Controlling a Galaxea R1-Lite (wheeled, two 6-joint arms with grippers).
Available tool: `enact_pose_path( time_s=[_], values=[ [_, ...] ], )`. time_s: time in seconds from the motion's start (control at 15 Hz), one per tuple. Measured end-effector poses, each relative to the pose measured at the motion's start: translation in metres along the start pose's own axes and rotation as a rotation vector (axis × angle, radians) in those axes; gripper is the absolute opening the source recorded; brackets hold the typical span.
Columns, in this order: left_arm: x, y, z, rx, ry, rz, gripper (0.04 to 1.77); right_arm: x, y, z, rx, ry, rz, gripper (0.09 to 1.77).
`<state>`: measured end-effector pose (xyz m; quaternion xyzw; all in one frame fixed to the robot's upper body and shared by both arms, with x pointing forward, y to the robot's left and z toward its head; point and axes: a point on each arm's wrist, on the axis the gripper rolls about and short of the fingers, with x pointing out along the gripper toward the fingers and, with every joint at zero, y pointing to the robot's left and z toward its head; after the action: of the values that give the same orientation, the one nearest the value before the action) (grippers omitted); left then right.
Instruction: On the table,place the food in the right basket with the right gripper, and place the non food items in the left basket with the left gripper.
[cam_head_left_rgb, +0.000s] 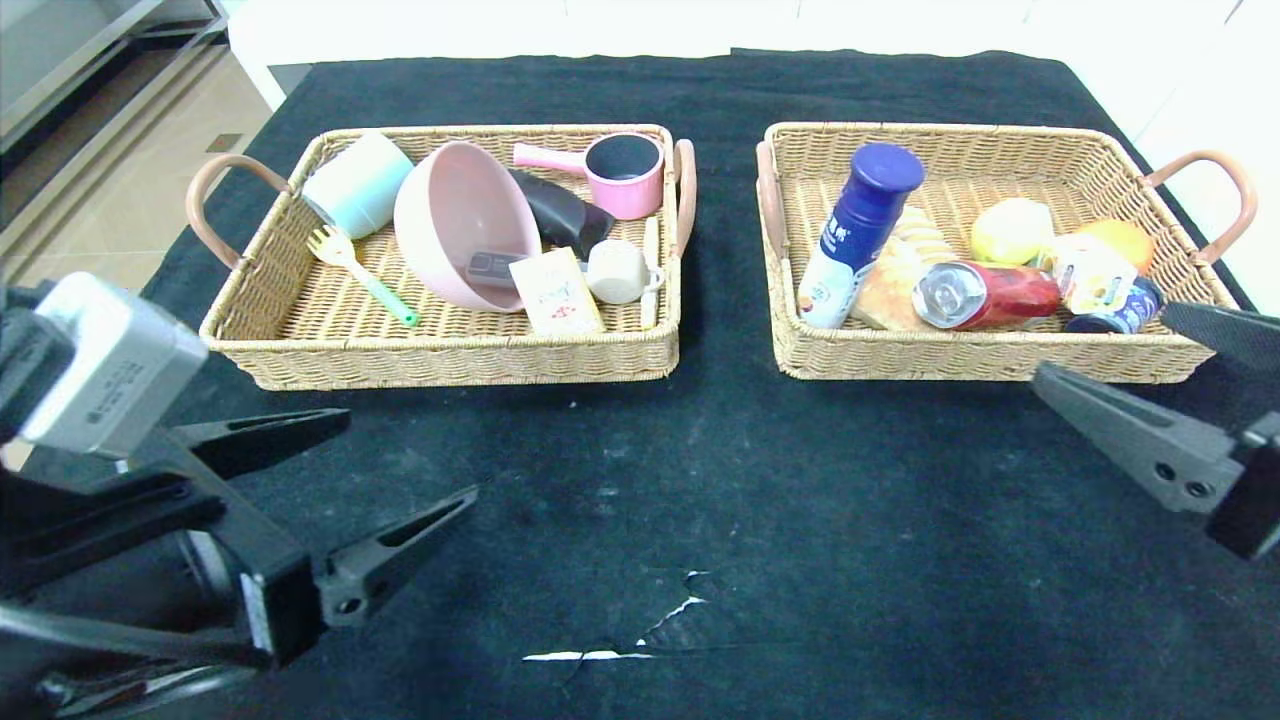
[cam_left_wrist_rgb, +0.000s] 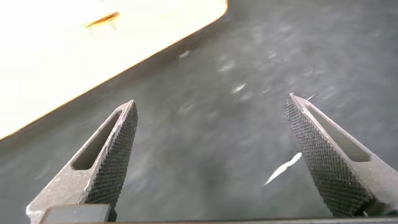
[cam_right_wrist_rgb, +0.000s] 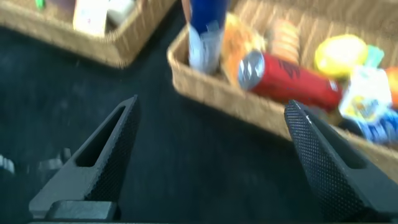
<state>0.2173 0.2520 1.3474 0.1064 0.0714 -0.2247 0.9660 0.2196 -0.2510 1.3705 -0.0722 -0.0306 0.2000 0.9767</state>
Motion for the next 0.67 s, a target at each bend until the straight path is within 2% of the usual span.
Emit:
enact_pose_path(
  time_s=[0.13,0.4,0.67],
  values=[
    [-0.025,0.007,-0.002,0.0,0.023,0.052,1.72,-0.024,-0.013,-0.004,-0.007,0.041,-0.008,1.69],
    [-0.087,0.02,-0.008,-0.013,0.043,0.149,1.72,-0.078,-0.03,-0.005,-0.009,0.068,-0.106,1.7],
    [-0.147,0.022,-0.018,-0.04,0.016,0.276,1.72,-0.14,-0.029,-0.014,-0.011,0.119,-0.173,1.7]
  ],
)
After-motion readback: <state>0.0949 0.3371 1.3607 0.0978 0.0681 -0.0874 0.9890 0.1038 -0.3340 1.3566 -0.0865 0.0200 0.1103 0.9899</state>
